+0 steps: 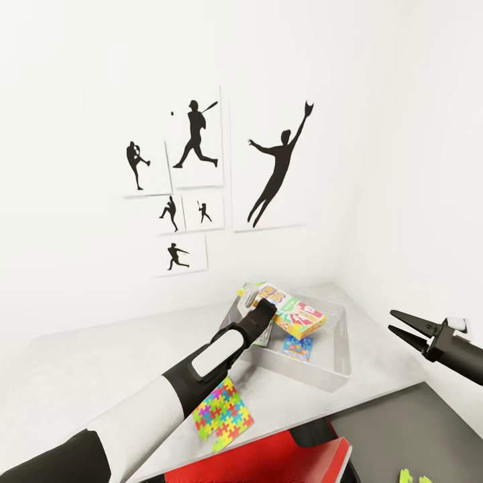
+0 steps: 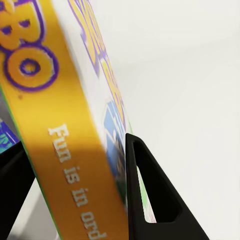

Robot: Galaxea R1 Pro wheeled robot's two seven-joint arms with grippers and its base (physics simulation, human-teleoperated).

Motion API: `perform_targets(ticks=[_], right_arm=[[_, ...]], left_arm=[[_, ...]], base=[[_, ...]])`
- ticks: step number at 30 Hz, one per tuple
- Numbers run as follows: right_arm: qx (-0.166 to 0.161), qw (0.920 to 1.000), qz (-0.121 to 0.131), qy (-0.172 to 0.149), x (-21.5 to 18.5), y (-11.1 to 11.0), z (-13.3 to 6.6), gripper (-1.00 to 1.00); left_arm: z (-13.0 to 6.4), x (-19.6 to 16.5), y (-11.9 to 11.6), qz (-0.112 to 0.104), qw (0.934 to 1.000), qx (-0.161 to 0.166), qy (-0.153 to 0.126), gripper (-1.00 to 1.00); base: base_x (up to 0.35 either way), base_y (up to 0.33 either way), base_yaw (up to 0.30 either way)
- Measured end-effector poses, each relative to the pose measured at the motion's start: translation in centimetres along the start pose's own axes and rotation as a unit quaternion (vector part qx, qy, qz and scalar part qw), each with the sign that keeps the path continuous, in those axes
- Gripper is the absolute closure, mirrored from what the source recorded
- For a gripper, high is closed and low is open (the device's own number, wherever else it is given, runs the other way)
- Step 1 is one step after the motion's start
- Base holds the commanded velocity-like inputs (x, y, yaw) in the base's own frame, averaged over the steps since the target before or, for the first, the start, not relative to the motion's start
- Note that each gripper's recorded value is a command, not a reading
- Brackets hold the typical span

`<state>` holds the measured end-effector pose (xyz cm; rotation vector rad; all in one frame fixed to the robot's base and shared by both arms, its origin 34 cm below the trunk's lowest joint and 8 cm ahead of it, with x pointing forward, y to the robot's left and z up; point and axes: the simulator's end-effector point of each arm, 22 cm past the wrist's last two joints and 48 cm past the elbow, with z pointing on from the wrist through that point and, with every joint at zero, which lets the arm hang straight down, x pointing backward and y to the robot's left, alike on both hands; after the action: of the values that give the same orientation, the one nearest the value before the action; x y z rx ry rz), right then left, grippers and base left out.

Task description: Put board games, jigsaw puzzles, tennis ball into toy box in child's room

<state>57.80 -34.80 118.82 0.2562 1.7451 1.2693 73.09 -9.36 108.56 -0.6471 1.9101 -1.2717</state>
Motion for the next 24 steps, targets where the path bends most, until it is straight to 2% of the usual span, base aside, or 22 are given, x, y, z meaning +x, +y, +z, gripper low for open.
perform_targets(ticks=[8,11,14,19,24], right_arm=[[0.001,1.0,-0.001,-0.006,-0.8,-0.2,-0.3,-1.0],[0.005,0.9999,-0.008,-0.008,-1.5,-0.2,-0.3,-1.0],[0.001,0.9997,-0.019,-0.012,-2.7,0.3,0.1,-1.0],[0.007,0.9995,-0.027,-0.013,-3.6,0.2,0.4,-1.0],[0.022,0.9994,-0.025,-0.01,-3.4,-0.8,0.6,-1.0]], left_arm=[[0.3,-0.2,-0.3,-0.007,1.0,0.006,-0.001,1.0],[0.3,-0.2,-2.3,-0.008,0.9996,0.026,0.002,1.0],[0.4,-0.3,-3.0,-0.011,0.9995,0.03,0.003,1.0],[0.8,-0.8,-2.4,-0.009,0.9999,0.006,0.002,1.0],[1.0,-0.8,-1.8,-0.011,0.9999,-0.003,0.002,1.0]], base=[[0.0,0.0,0.0],[0.0,0.0,0.0],[0.0,0.0,0.0],[0.0,0.0,0.0],[0.0,0.0,0.0]])
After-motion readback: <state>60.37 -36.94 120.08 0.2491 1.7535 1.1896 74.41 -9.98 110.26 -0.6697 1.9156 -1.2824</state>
